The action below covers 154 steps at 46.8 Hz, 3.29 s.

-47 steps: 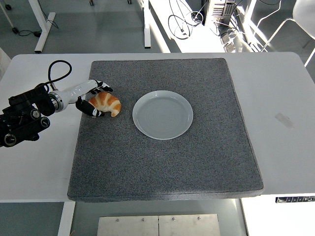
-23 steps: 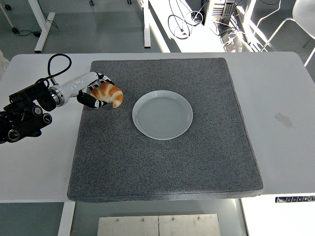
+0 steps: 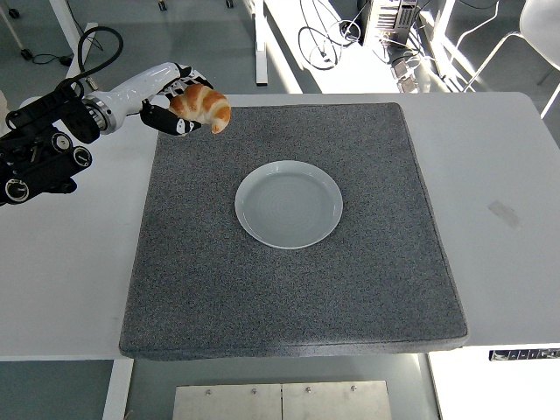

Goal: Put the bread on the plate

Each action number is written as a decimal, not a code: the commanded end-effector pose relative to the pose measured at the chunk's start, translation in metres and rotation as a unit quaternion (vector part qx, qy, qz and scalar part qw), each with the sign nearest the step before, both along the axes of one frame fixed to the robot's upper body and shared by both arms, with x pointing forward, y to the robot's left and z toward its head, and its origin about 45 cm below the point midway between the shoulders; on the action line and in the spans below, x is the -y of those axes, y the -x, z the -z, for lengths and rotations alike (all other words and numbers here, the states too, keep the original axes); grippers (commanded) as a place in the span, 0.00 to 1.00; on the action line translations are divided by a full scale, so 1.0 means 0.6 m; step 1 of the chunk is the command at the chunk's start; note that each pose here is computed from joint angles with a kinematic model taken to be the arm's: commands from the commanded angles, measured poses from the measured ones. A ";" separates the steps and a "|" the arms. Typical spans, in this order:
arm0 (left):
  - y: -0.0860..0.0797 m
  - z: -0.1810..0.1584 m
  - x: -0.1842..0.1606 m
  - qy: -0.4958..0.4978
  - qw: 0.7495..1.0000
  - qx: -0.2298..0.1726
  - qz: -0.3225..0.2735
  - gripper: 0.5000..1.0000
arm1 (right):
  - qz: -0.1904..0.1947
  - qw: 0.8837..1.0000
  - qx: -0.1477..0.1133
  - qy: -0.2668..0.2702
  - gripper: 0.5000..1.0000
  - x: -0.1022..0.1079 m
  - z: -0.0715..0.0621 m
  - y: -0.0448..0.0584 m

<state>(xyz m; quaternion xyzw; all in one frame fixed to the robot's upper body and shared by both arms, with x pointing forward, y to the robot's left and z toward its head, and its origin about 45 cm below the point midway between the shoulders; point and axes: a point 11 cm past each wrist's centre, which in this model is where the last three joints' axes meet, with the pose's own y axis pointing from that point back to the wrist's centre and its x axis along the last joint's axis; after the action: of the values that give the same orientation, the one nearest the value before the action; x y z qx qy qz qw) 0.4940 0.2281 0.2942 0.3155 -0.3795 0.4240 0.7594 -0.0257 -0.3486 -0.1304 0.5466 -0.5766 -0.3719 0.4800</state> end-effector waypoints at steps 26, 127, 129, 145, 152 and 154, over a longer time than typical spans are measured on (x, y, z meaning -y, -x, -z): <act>0.019 0.002 0.170 0.023 0.995 -0.010 0.096 0.00 | 0.000 1.000 0.000 0.000 1.00 0.000 0.000 0.000; 0.069 0.154 0.261 -0.061 0.986 -0.059 0.146 0.82 | 0.000 1.000 0.000 0.000 1.00 0.000 0.000 0.000; 0.069 0.153 0.261 -0.061 0.986 -0.059 0.146 0.84 | 0.000 1.000 0.000 0.000 1.00 0.000 0.000 0.000; 0.052 0.112 0.273 -0.054 0.987 -0.042 0.143 0.96 | 0.000 1.000 0.000 0.000 1.00 0.000 0.000 0.000; 0.029 0.060 0.273 -0.023 0.991 -0.031 0.125 0.96 | 0.000 1.000 0.000 0.000 1.00 0.000 0.000 0.000; 0.022 0.044 0.271 -0.015 0.992 -0.027 0.119 0.96 | 0.000 1.000 0.000 0.000 1.00 0.000 0.000 0.000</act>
<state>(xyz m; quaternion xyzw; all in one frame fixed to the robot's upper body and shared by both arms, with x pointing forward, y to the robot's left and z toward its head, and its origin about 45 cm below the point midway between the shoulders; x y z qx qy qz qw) 0.4757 0.0640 0.2564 0.2973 -0.4029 0.3051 0.8100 -0.0257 -0.3486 -0.1304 0.5466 -0.5767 -0.3718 0.4800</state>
